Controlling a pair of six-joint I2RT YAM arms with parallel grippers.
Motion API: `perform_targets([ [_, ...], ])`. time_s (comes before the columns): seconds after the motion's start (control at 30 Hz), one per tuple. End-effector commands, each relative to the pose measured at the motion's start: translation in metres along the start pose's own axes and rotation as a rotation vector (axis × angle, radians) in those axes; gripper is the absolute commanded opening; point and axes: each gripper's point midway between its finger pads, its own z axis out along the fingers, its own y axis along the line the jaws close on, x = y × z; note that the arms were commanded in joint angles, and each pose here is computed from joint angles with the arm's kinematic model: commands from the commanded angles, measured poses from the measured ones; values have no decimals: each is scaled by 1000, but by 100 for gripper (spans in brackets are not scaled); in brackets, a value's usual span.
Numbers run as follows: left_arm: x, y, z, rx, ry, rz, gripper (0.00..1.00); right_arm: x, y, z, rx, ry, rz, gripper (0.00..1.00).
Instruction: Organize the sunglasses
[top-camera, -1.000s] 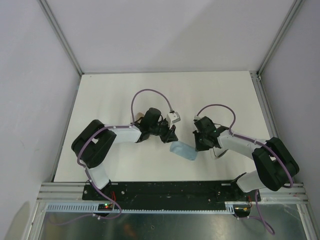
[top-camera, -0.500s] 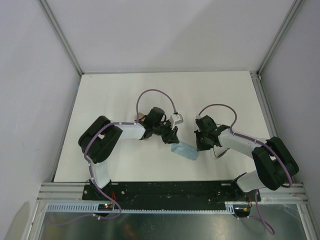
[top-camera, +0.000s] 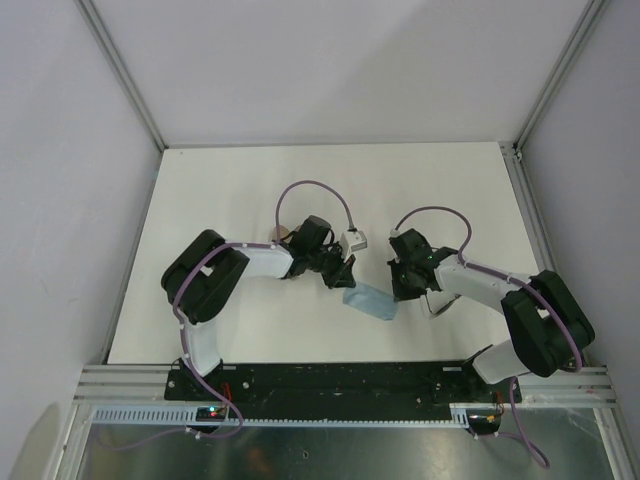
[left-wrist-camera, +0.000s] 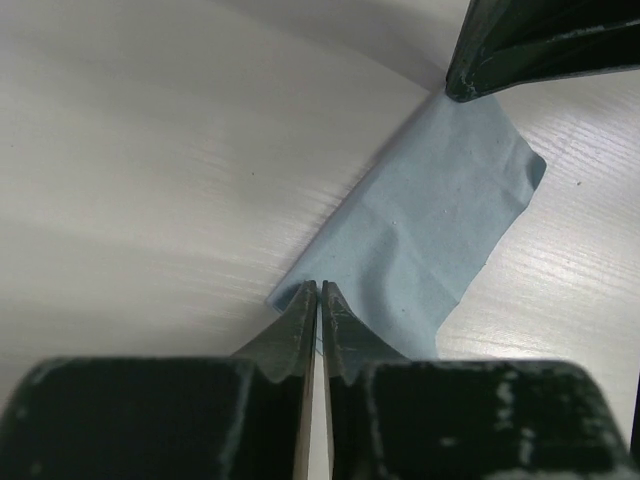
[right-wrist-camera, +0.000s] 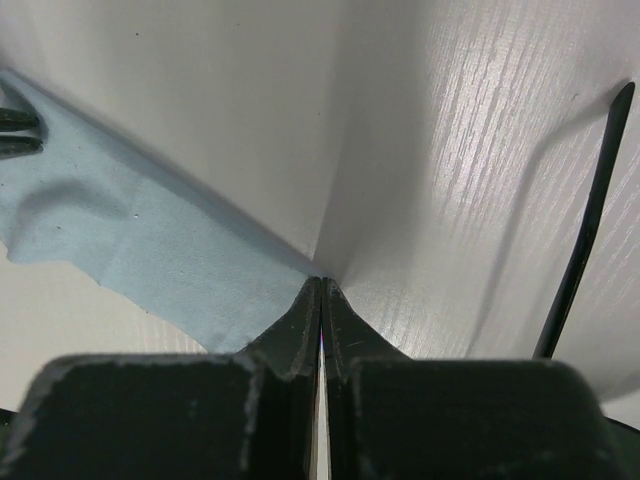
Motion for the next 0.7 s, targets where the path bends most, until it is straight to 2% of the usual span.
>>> perform_targets([
  [0.0, -7, 3, 0, -18, -3, 30, 4, -5, -3, 0, 14, 3, -11, 0],
  [0.23, -20, 4, -2, -28, -31, 25, 0, -7, -1, -1, 6, 2, -14, 0],
  [0.53, -51, 11, -20, -138, -99, 55, 25, -6, -2, 0, 9, 7, -20, 0],
  [0.67, -49, 17, -17, -150, -92, 53, 31, -6, -1, 1, 6, 10, -22, 0],
])
